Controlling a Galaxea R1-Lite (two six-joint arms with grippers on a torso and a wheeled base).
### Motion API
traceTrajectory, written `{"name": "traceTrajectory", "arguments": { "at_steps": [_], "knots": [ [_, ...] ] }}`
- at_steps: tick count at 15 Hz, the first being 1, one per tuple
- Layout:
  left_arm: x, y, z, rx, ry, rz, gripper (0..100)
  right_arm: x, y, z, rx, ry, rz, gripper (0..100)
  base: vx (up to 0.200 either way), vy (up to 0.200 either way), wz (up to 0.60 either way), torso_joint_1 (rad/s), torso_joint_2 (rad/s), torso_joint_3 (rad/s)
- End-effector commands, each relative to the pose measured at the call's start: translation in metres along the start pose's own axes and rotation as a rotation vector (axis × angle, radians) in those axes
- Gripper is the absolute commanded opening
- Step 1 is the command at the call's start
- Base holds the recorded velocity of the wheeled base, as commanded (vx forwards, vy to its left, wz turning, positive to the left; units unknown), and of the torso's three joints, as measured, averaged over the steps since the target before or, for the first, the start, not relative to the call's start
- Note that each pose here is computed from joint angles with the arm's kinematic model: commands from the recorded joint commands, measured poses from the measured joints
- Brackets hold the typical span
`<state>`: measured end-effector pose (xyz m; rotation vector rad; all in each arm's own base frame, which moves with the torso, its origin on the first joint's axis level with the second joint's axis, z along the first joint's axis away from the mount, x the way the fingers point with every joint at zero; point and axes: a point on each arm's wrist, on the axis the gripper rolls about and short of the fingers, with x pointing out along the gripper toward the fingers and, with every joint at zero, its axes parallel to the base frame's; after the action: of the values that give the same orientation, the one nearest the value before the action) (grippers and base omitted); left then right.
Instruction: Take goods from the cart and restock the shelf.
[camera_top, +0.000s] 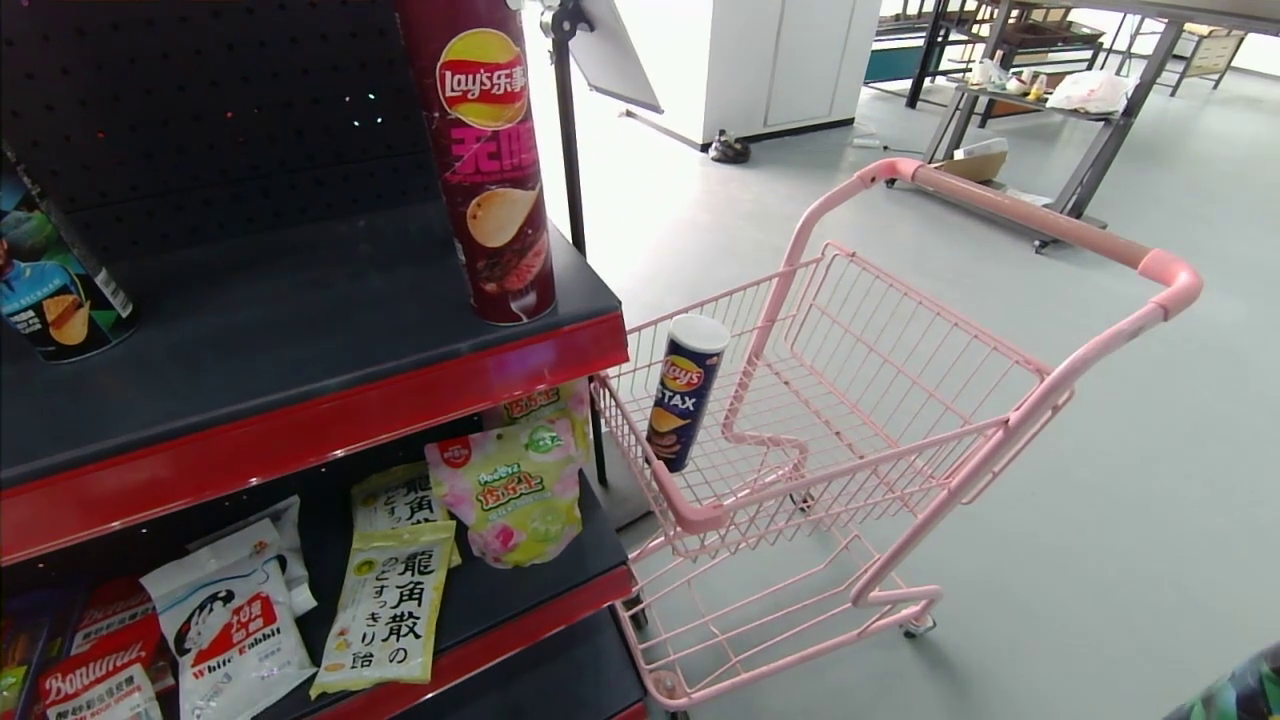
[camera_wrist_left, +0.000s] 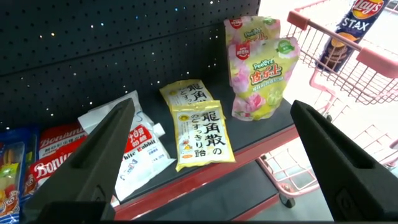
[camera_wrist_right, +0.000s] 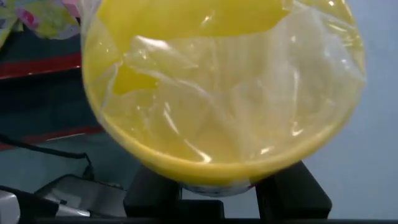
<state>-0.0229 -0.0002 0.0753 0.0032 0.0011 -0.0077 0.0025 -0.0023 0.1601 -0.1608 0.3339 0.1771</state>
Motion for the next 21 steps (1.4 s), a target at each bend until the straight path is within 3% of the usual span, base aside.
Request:
{"name": "traceTrajectory", "arguments": {
  "at_steps": [1, 10, 21],
  "knots": [
    [0.000, 0.000, 0.000, 0.000, 0.002, 0.000, 100, -0.013, -0.001, -0.011, 0.010, -0.085, -0.021, 0, 0.000, 0.000, 0.00, 0.000, 0.00, 0.000],
    [0.000, 0.000, 0.000, 0.003, 0.000, -0.002, 100, -0.011, -0.003, 0.021, -0.026, -0.096, -0.020, 0, 0.000, 0.000, 0.00, 0.149, -0.48, -0.328],
    [0.000, 0.000, 0.000, 0.004, -0.001, -0.002, 100, -0.005, -0.004, 0.033, -0.028, -0.084, -0.015, 0, 0.000, 0.000, 0.00, 0.182, -0.46, -0.286]
  ]
}}
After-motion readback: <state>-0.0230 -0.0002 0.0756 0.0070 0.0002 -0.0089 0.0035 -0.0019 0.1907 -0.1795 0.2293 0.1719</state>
